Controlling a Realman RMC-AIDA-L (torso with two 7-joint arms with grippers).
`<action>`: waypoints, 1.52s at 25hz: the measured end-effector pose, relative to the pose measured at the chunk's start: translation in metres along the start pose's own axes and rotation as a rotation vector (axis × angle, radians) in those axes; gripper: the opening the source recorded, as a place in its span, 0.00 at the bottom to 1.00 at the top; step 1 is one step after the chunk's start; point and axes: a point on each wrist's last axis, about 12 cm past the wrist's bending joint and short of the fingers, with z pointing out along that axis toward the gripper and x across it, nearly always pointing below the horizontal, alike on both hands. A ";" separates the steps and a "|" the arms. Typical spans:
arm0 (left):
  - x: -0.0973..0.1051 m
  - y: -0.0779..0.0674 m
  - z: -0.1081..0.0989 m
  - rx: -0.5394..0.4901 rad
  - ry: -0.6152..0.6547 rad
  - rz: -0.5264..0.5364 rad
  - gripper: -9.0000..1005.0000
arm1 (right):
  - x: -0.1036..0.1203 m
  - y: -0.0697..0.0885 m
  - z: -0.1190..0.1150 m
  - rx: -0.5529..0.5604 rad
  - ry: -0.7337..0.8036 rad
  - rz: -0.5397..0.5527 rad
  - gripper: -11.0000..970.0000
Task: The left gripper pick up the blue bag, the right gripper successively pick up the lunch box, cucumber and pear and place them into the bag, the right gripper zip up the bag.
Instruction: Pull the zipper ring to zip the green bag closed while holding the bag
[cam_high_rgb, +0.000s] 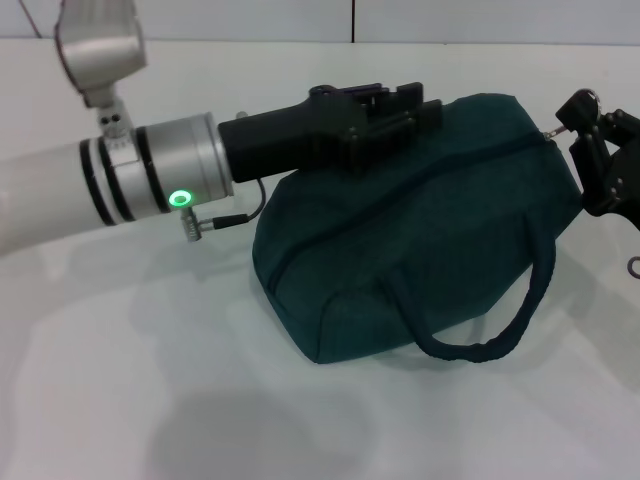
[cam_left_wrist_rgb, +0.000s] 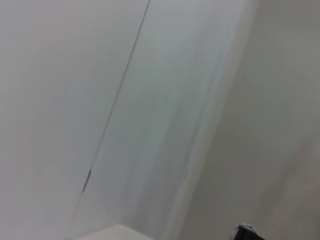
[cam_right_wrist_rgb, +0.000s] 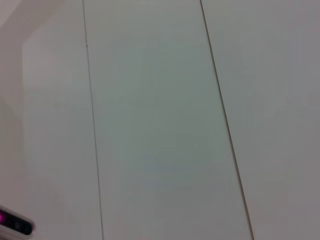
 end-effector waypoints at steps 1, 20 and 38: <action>-0.001 0.001 0.002 0.004 0.015 -0.018 0.37 | 0.000 0.000 0.000 0.000 0.001 0.000 0.03; 0.000 0.009 0.013 -0.043 0.103 -0.048 0.34 | 0.000 0.000 0.001 -0.001 0.000 0.001 0.03; 0.018 0.004 -0.004 -0.064 0.067 0.055 0.06 | 0.001 -0.005 -0.009 0.062 0.003 0.030 0.03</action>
